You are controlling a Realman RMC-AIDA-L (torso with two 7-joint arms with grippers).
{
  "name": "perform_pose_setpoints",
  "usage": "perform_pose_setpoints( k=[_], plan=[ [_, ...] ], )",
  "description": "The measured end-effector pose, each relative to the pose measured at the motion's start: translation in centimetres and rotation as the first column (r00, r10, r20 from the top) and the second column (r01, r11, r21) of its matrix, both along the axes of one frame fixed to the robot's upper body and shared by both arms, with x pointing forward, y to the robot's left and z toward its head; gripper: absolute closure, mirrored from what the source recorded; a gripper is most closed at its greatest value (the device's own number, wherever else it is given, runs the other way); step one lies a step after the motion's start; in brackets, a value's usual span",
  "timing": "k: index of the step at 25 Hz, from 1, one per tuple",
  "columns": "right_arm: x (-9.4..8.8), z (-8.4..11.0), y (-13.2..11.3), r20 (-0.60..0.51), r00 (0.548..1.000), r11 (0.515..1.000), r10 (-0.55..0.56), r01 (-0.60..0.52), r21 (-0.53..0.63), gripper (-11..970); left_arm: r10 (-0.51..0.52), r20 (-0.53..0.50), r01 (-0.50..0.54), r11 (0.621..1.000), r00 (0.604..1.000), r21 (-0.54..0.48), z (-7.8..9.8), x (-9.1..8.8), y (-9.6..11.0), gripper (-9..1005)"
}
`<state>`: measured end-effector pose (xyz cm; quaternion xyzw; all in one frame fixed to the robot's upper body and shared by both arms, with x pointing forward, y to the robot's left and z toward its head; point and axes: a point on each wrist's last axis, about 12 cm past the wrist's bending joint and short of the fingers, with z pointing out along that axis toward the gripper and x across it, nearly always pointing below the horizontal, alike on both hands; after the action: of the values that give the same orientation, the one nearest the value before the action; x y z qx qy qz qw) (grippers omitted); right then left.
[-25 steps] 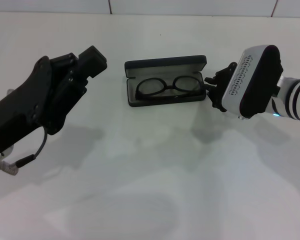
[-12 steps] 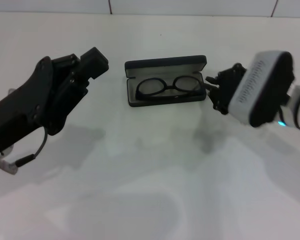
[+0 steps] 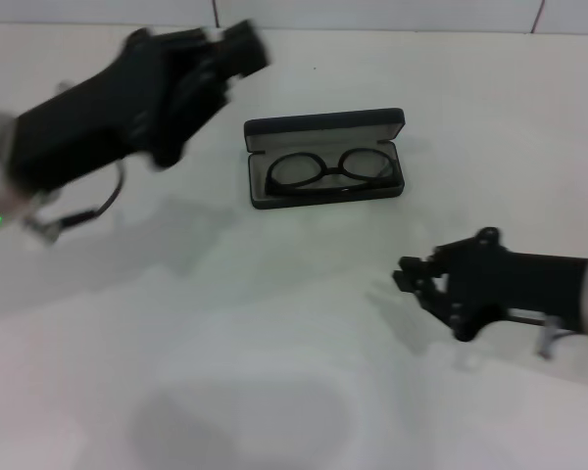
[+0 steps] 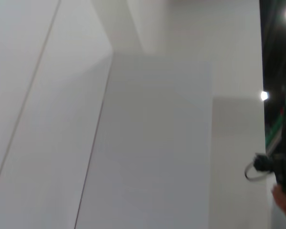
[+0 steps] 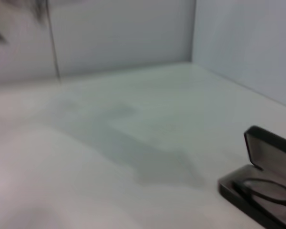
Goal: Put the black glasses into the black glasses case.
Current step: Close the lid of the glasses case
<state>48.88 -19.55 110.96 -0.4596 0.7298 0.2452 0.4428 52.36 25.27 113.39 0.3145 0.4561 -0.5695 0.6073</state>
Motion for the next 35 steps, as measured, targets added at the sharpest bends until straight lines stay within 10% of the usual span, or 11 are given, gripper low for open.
perform_pose_setpoints(
  k=[12,21,35],
  plan=[
    [-3.1,1.0,-12.6,-0.084,0.994,0.865,0.066,-0.015,0.502,793,0.087,-0.069,-0.055,0.928,0.994,0.369,1.9,8.4,-6.0,932],
    [-4.1,-0.1,-13.9,-0.058,0.998,0.8,0.028,0.012,0.599,591,0.259,-0.032,-0.172,0.724,0.965,0.668,0.2,11.4,-10.1,827],
    [-3.4,-1.0,-14.1,-0.086,0.996,0.801,-0.029,0.075,0.595,591,0.365,-0.035,-0.218,0.629,0.93,0.747,-1.4,12.0,-9.0,830]
  ],
)
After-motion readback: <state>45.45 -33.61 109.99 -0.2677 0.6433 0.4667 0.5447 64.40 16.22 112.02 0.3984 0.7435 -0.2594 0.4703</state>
